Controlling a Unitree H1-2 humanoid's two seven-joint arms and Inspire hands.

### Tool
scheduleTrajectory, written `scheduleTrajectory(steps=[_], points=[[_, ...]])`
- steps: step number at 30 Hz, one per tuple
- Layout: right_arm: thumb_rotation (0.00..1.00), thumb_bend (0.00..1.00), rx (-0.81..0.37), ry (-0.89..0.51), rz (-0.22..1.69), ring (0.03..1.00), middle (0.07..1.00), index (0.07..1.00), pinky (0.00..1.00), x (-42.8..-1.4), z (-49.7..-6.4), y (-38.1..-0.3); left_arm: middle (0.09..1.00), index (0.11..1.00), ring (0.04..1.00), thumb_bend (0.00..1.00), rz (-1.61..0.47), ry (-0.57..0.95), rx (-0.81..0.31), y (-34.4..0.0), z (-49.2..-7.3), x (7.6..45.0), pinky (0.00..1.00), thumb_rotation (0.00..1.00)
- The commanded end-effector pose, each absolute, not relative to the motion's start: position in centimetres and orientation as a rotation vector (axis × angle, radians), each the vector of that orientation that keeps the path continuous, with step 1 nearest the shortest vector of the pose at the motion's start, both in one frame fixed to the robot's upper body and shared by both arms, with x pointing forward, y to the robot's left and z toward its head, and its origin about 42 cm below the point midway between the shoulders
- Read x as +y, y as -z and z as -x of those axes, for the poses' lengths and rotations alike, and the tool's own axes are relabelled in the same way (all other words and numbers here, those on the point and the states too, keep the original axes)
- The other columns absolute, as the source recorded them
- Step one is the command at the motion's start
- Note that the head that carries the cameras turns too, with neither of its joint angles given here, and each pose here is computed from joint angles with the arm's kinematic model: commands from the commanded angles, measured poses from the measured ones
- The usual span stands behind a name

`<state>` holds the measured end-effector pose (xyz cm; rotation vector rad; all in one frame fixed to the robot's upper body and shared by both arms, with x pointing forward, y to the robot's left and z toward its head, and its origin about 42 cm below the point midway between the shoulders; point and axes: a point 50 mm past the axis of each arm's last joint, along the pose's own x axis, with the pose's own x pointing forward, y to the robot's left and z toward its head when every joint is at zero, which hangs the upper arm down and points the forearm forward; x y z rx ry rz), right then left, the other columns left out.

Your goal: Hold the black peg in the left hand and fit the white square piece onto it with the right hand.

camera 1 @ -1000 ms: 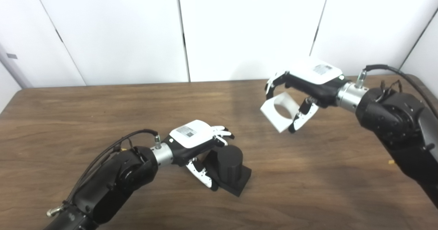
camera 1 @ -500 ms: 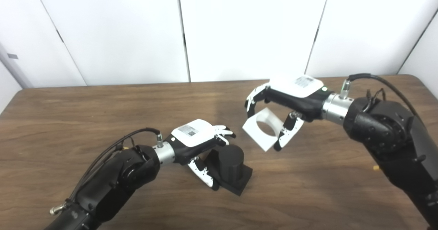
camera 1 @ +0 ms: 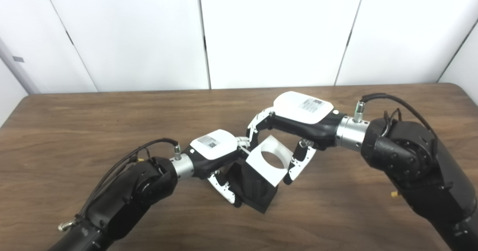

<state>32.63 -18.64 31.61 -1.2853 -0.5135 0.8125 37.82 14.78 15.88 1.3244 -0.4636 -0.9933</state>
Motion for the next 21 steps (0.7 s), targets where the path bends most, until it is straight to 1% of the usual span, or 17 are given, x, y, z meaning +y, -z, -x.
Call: scheduleTrajectory(steps=[1,6,14,16,19,21], points=[[0.13,0.52,-0.587,-0.786,1.289,0.76,0.741,0.478,0.64,-18.1,-32.6,-33.2,0.917,0.493,0.937,0.52,-1.444,1.111,-0.299,-12.0,-36.3,14.8,0.83,0.08],[0.13,0.52,-0.59,-0.793,1.267,0.757,0.738,0.478,0.64,-17.7,-32.7,-32.9,0.917,0.493,0.934,0.52,-1.44,1.107,-0.298,-12.0,-36.3,14.8,0.84,0.08],[0.13,0.52,-0.578,-0.813,1.26,0.758,0.741,0.479,0.66,-17.1,-32.8,-32.3,0.915,0.493,0.934,0.52,-1.42,1.096,-0.306,-11.9,-36.3,14.6,0.84,0.08],[0.13,0.52,-0.574,-0.818,1.258,0.758,0.743,0.479,0.66,-16.9,-32.9,-32.1,0.911,0.493,0.929,0.52,-1.419,1.094,-0.309,-12.0,-36.2,14.6,0.82,0.08],[0.13,0.52,-0.564,-0.822,1.255,0.759,0.744,0.479,0.67,-16.5,-33.2,-31.8,0.917,0.493,0.937,0.52,-1.42,1.096,-0.299,-12.1,-36.1,14.6,0.84,0.08],[0.13,0.52,-0.565,-0.824,1.255,0.755,0.741,0.479,0.67,-16.3,-33.4,-31.6,0.918,0.493,0.935,0.52,-1.418,1.095,-0.3,-12.0,-36.1,14.6,0.82,0.08]])
